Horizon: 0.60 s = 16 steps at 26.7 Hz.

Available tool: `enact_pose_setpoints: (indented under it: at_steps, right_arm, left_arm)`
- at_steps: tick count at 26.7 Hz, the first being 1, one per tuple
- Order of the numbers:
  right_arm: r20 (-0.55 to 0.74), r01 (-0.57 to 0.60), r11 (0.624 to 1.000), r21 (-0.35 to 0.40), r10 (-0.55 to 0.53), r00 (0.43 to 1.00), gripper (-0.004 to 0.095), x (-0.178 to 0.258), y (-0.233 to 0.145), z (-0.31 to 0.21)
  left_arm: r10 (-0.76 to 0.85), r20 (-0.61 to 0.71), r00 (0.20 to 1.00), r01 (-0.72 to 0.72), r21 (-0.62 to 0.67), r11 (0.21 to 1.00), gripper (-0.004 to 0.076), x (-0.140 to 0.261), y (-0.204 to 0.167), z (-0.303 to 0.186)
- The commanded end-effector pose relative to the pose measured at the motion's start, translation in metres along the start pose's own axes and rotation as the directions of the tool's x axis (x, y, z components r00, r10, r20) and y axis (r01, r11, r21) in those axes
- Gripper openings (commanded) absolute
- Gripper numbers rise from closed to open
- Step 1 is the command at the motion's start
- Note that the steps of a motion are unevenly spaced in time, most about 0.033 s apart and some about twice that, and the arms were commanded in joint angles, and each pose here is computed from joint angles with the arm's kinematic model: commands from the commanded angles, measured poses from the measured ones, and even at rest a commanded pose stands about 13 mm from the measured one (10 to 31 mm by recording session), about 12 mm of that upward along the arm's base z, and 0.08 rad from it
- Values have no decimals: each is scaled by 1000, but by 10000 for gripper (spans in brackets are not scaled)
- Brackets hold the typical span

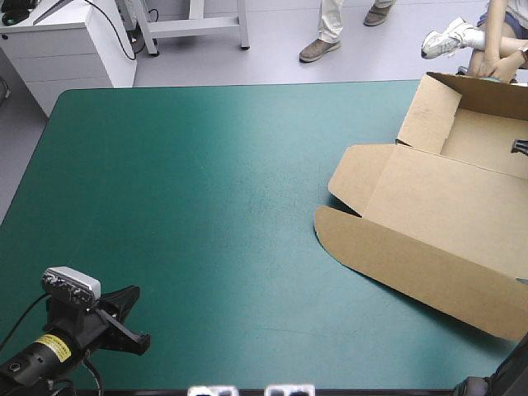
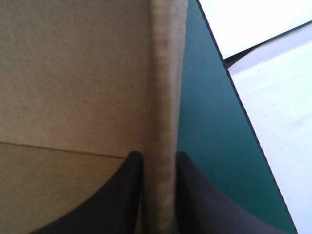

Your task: Fold the box

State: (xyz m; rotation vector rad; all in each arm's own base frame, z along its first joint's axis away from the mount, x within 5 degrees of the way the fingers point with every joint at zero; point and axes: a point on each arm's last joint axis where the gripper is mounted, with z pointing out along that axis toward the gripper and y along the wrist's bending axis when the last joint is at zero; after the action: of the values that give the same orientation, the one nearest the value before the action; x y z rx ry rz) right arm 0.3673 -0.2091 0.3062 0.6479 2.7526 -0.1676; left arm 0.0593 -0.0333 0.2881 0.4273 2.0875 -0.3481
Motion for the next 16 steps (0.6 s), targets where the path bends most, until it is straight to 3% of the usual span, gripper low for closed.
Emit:
enact_pose_setpoints:
  at_steps: [1, 2, 4, 8, 12, 16]
  right_arm:
    - [68, -21, 1000, 10, 20, 997, 422, 1, -15, -30]
    - [69, -39, 999, -6, 39, 997, 559, 2, -19, -30]
    - [78, -49, 999, -19, 50, 996, 636, 2, -20, -34]
    - [145, -46, 999, -6, 47, 988, 653, 8, -21, -64]
    - [255, -51, 997, -61, 65, 965, 592, 16, -15, -110]
    - [362, 20, 980, -198, 54, 931, 390, 29, 1, -153]
  left_arm:
    - [2, 88, 996, -2, 3, 1000, -8, -13, -1, -4]
    - [2, 88, 996, -2, 3, 1000, -8, -13, -1, -4]
    - [2, 88, 996, -2, 3, 1000, -8, -13, -1, -4]
    - [2, 88, 996, -2, 3, 1000, -8, -13, -1, -4]
    - [2, 86, 996, -2, 3, 1000, -8, -13, -1, -4]
    - [1, 86, 996, -1, 4, 1000, -8, -13, -1, -4]
